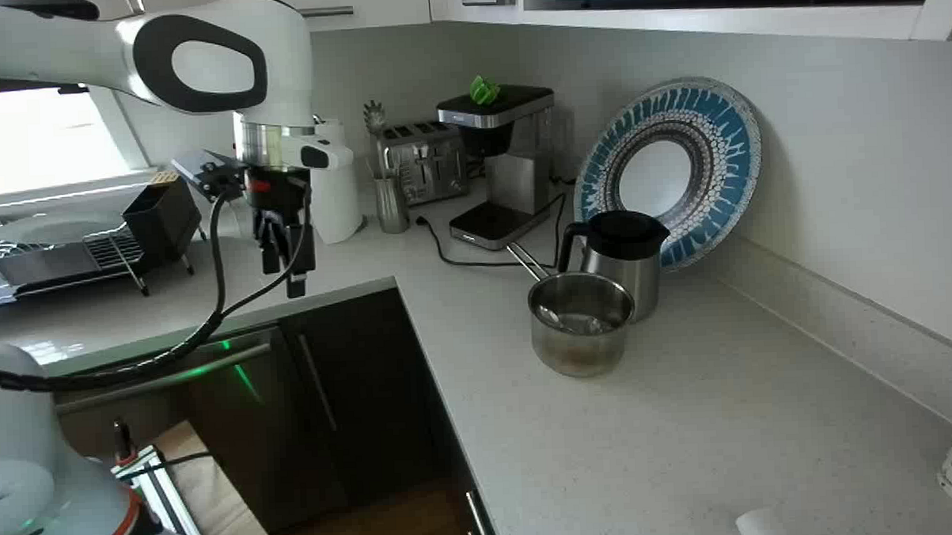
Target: Remove the green object from on top of the coffee machine and put it in the pot on the right
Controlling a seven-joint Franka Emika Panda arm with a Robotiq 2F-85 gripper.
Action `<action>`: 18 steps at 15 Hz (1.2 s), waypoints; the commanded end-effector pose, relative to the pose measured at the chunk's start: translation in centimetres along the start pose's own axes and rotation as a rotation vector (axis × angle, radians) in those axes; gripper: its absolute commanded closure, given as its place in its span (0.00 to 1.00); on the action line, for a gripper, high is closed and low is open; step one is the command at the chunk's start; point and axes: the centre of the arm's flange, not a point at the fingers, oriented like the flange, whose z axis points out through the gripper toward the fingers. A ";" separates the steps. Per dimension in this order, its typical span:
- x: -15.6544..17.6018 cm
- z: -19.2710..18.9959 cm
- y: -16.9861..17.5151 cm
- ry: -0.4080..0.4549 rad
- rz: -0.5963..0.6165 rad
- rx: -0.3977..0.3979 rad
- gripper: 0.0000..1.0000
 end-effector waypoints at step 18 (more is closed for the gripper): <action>7.0 -12.2 -5.1 0.708 -0.075 0.043 0.00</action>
